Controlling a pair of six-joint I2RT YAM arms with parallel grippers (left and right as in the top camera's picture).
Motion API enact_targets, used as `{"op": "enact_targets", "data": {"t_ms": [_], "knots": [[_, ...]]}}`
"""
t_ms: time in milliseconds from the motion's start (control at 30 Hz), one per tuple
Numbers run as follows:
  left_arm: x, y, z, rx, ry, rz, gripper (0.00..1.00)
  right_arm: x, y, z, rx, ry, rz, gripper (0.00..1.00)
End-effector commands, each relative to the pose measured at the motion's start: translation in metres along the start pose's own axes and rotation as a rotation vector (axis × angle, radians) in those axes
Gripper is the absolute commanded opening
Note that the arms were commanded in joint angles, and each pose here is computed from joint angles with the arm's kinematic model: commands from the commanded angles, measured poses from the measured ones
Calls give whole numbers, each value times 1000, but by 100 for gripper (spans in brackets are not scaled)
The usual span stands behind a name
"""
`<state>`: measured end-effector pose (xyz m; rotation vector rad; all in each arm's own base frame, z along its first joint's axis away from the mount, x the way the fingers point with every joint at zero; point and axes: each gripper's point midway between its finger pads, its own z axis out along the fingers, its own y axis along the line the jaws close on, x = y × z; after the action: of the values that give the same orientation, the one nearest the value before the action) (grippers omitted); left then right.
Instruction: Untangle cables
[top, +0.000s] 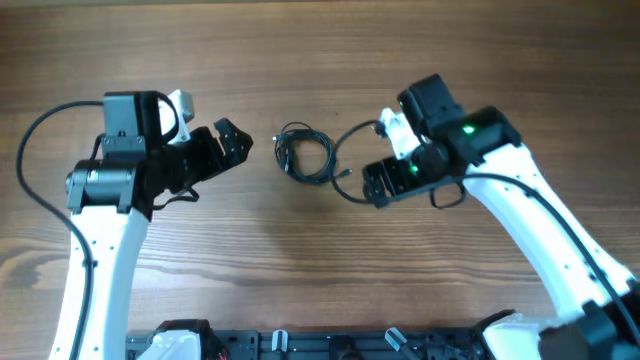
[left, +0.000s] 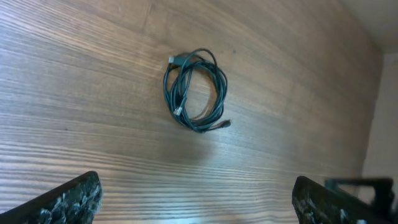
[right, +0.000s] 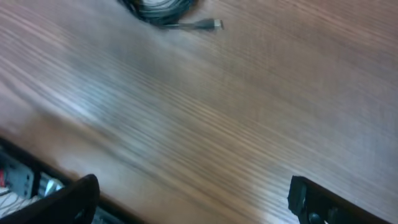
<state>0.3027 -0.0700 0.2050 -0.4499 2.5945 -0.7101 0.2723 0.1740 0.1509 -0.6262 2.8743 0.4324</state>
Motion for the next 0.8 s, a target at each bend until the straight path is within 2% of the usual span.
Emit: {"op": "enact_targets", "data": {"t_ms": [0,100,133,200,267,333,400,433,467,533,767], "knots": [[0,-12,-2,49,13,32,100,-42,38,5,-219,-130,-137,100],[1,-11,-2,45,18,54,100,-80,49,10,-235,-261,-193,100],[1,-11,-2,45,19,54,100,-87,57,23,-237,-272,-263,100],[1,-10,-2,37,15,54,100,-88,54,46,-189,-242,-305,100],[1,-9,-2,34,17,52,100,-84,40,90,-123,-161,-329,100],[4,-7,-2,27,30,45,100,-79,39,113,-144,-116,-323,99],[7,-3,-2,3,37,38,100,-85,52,118,-224,-140,-333,100],[7,0,-2,-10,37,36,100,-93,55,118,-234,-169,-316,92],[7,1,-2,-13,37,35,100,-97,56,119,-236,-184,-297,80],[7,1,-2,-14,37,35,100,-100,59,125,-240,-194,-295,73],[8,1,-2,-15,41,33,100,-84,86,169,-239,-137,-394,71]]}}
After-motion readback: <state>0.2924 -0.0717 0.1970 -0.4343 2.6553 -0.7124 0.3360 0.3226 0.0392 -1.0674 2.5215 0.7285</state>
